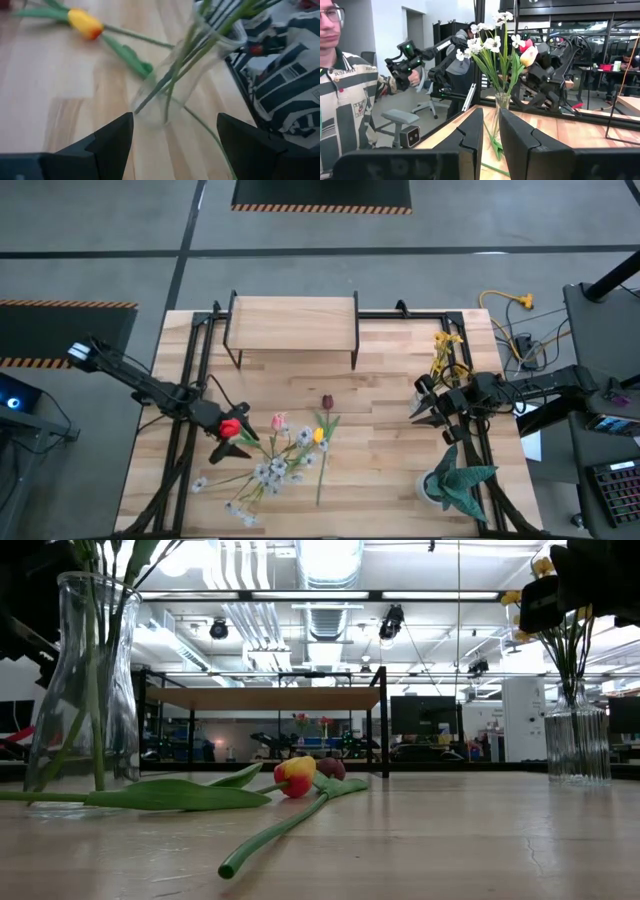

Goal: Pick and place flowers into a vace then onto a shelf
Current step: Move the left transparent vase to the center

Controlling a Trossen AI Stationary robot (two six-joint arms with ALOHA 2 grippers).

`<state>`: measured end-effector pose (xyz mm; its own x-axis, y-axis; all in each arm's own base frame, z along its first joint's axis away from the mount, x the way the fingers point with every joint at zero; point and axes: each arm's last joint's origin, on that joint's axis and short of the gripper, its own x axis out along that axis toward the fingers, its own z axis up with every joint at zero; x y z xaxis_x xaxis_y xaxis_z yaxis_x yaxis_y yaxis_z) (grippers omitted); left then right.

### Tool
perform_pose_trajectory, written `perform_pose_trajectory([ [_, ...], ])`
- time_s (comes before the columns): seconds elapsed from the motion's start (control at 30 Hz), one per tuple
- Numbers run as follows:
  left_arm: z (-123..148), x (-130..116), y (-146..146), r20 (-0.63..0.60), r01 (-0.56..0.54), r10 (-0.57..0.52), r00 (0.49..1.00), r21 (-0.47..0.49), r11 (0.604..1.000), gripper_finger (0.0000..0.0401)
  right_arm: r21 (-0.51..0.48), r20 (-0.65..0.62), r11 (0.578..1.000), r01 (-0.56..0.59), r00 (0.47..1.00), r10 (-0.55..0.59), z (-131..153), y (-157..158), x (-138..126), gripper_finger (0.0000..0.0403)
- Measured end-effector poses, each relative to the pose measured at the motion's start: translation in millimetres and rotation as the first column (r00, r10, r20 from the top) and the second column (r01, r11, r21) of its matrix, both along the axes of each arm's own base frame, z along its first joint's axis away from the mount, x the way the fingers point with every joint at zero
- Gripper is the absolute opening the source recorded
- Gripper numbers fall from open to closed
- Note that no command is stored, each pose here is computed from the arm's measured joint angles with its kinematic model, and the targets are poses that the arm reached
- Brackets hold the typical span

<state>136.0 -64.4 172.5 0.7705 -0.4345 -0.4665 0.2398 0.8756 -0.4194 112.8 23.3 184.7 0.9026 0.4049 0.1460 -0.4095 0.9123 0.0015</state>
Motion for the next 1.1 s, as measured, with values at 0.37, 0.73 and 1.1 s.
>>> perform_pose_trajectory([
  [0.37,-9.7,-0.3,-1.4,0.122,0.043,-0.047,0.991,0.042,0.998,0.0269,0.0,0.003,1.0,0.002,1.0,-0.002,0.3,-0.1,0.0,0.0052],
  [0.73,-4.7,2.4,-1.0,0.209,0.009,-0.026,0.978,0.08,0.997,0.0289,0.005,0.002,0.999,0.034,0.999,-0.034,0.3,-1.0,0.3,0.0052],
  [1.1,-9.2,22.8,-10.6,0.327,0.03,-0.083,0.941,0.162,0.986,0.033,0.003,0.003,0.999,0.035,0.999,-0.035,0.4,-1.0,0.4,0.0052],
])
